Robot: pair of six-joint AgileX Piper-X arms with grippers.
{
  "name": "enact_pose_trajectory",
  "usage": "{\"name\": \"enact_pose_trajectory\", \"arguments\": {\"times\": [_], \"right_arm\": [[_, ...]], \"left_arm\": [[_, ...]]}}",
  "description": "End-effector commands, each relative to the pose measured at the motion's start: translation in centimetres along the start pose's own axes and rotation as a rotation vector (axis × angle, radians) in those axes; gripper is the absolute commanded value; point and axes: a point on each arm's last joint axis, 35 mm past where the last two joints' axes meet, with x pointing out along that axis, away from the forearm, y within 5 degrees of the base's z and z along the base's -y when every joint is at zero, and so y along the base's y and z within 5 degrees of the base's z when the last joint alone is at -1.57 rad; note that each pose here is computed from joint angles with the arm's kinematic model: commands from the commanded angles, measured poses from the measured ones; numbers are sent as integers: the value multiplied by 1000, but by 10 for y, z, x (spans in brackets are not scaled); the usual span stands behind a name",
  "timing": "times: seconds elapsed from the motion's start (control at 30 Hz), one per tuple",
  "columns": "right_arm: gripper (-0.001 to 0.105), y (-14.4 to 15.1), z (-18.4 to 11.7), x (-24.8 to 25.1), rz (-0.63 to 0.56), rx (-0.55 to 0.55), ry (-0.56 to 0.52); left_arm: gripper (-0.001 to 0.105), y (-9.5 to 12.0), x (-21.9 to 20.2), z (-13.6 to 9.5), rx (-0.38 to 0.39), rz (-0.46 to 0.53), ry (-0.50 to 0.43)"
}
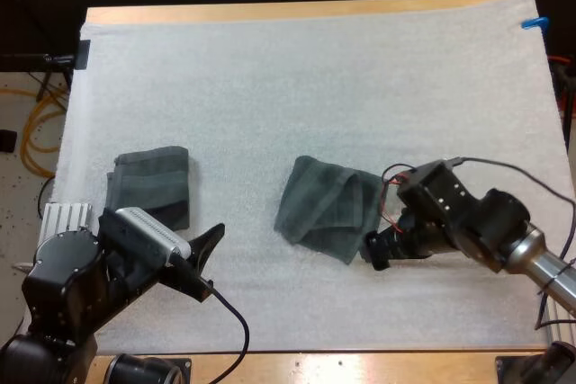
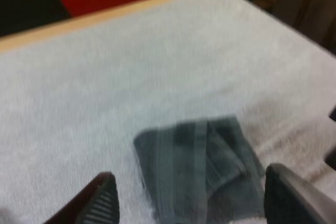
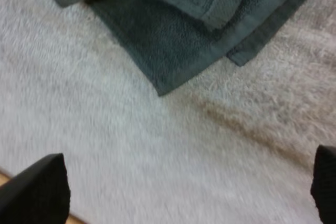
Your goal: Pick towel from pile fold and stack
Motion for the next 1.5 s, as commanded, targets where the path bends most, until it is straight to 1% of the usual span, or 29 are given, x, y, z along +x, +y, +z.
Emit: {"name": "enact_pose_trajectory", "arguments": {"times": [0.0,0.07,0.27,0.37,0.47,0.53,0.63,0.7,0.77,0.83,0.93,1.07,1.1,1.13,1.17,1.2,1.23,1.27,1.3,1.37,1.47], "right_arm": [[90,0,2,8,7,28,-31],[90,-2,1,20,16,65,-32],[90,-3,11,65,129,160,9],[89,-5,16,88,166,237,24],[82,-6,16,108,201,314,76],[75,-7,14,118,207,348,107],[65,-9,13,128,202,381,123],[60,-9,14,131,207,391,118],[56,-9,14,136,217,426,127],[54,-10,12,143,219,467,152],[54,-11,9,152,214,502,189],[53,-11,8,156,231,511,205],[50,-11,8,156,232,508,203],[42,-11,8,155,233,506,199],[38,-11,9,154,233,502,196],[26,-11,9,152,228,489,186],[10,-11,11,149,222,465,170],[4,-11,11,147,219,453,160],[1,-10,13,142,203,441,139],[1,-10,16,133,180,423,98],[1,-8,24,113,154,363,21]], "left_arm": [[58,-1,-1,-1,-8,-7,10],[58,0,-1,-2,-13,-5,20],[58,0,0,-4,-17,-4,30],[58,0,0,-4,-20,-3,36],[58,0,-1,-6,-27,0,52],[58,1,-1,-10,-40,4,81],[58,1,-1,-15,-61,11,128],[58,1,-2,-18,-71,14,150],[58,1,-2,-19,-76,16,159],[58,1,-2,-19,-75,16,159],[58,1,-2,-19,-75,16,159],[58,1,-2,-19,-75,16,159],[58,1,-2,-19,-75,16,159],[58,1,-2,-19,-75,16,159],[58,1,-2,-19,-75,16,159],[58,1,-2,-19,-75,16,159],[58,1,-2,-19,-75,16,159],[58,1,-2,-19,-75,16,159],[58,1,-2,-19,-75,16,159],[58,1,-2,-19,-75,16,159],[58,1,-2,-19,-75,16,159]]}}
